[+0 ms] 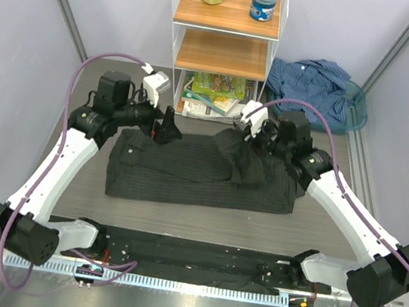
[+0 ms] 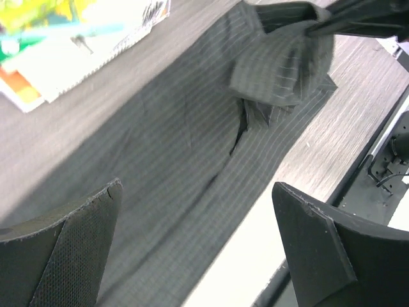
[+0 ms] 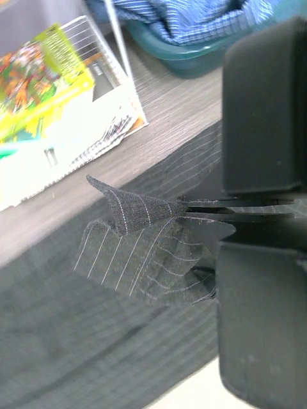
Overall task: Fold and stack the long sleeve shirts
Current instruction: Fold the shirt
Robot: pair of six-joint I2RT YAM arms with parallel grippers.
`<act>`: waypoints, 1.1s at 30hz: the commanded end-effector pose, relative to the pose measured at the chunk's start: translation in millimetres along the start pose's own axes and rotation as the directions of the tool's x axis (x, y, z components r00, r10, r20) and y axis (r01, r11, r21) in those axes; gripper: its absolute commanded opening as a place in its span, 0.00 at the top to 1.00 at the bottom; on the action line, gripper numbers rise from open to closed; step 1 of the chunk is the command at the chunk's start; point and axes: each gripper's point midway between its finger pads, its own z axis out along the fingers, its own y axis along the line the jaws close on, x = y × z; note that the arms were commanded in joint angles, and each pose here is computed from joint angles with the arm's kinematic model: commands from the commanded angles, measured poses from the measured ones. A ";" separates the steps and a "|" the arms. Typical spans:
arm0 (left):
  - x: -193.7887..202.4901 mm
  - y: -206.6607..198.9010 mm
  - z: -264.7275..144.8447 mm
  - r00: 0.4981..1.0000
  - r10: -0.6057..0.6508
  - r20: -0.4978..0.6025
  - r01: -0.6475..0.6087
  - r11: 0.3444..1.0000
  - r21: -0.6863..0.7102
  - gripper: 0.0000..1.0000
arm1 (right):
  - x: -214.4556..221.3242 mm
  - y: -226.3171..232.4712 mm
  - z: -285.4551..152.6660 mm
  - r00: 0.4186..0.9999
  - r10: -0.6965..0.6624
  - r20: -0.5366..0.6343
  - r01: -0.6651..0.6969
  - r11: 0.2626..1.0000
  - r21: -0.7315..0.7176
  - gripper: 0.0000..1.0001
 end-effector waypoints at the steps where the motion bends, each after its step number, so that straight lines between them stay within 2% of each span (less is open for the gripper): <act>1: -43.3 -9.4 6.6 0.987 0.132 0.088 -0.140 0.987 0.084 0.00 | -45.5 -23.8 3.6 0.977 0.168 0.130 -0.172 0.985 0.024 0.99; 5: -49.1 -27.7 26.9 0.987 0.136 0.082 -0.147 0.979 0.143 0.00 | -60.7 -34.5 2.7 0.960 0.222 0.173 -0.229 0.973 0.024 0.99; 9: -48.6 -57.6 52.0 0.975 0.184 0.122 -0.206 0.958 0.198 0.00 | -75.2 -19.4 -0.9 0.954 0.214 0.212 -0.202 0.976 -0.076 0.99; 12: -48.5 -57.3 68.1 0.978 0.161 0.130 -0.184 0.965 0.190 0.00 | -82.6 -16.8 -6.6 0.951 0.197 0.237 -0.180 0.979 -0.092 0.99; 15: -53.9 -46.4 85.0 0.989 0.089 0.114 -0.106 0.984 0.146 0.00 | -86.6 -12.3 -13.4 0.953 0.157 0.259 -0.133 0.985 -0.108 0.99; 19: -61.1 -60.1 97.5 0.988 0.102 0.118 -0.127 0.964 0.233 0.00 | -91.7 -8.8 -20.0 0.952 0.115 0.284 -0.084 0.989 -0.119 0.99; 21: -60.6 -77.1 97.8 0.985 0.132 0.109 -0.159 0.938 0.308 0.05 | -93.9 -11.4 -21.3 0.951 0.093 0.293 -0.065 0.992 -0.104 0.99; 22: -55.7 -80.9 102.5 0.987 0.137 0.089 -0.159 0.931 0.330 0.09 | -94.7 -12.5 -21.8 0.951 0.085 0.297 -0.058 0.994 -0.098 0.99; 23: -53.7 -84.6 104.0 0.987 0.140 0.078 -0.159 0.924 0.347 0.19 | -95.8 -13.4 -22.3 0.951 0.081 0.299 -0.055 0.994 -0.094 0.99; 25: -60.2 -85.8 104.9 0.986 0.143 0.085 -0.164 0.921 0.352 0.35 | -98.9 -15.0 -23.8 0.949 0.065 0.309 -0.041 0.995 -0.086 0.99; 26: -61.1 -84.5 107.4 0.985 0.150 0.085 -0.171 0.921 0.350 0.56 | -100.4 -17.0 -25.0 0.947 0.061 0.314 -0.039 0.996 -0.075 0.99; 27: -70.9 -84.9 105.3 0.982 0.158 0.107 -0.186 0.920 0.344 0.70 | -100.8 -20.6 -24.3 0.948 0.054 0.313 -0.038 0.998 -0.058 0.99; 28: -77.4 -76.4 108.5 0.970 0.206 0.128 -0.235 0.925 0.297 0.96 | -101.5 -24.7 -24.5 0.949 0.055 0.311 -0.045 0.998 -0.039 0.99; 29: -80.5 -68.2 113.7 0.965 0.229 0.129 -0.256 0.930 0.263 1.00 | -101.0 -35.9 -25.4 0.952 0.057 0.301 -0.064 0.998 0.013 0.83; 31: -107.5 -48.8 115.2 0.945 0.287 0.158 -0.309 0.940 0.142 1.00 | -96.7 -53.7 -29.2 0.953 0.092 0.290 -0.116 0.991 0.065 0.75; 32: -124.8 -39.4 120.2 0.920 0.348 0.180 -0.368 0.925 0.097 1.00 | -92.1 -63.3 -31.6 0.953 0.113 0.281 -0.146 0.984 0.101 0.55; 33: -133.2 -33.3 122.3 0.909 0.375 0.183 -0.392 0.918 0.066 1.00 | -82.5 -79.2 -37.2 0.949 0.157 0.274 -0.200 0.970 0.136 0.48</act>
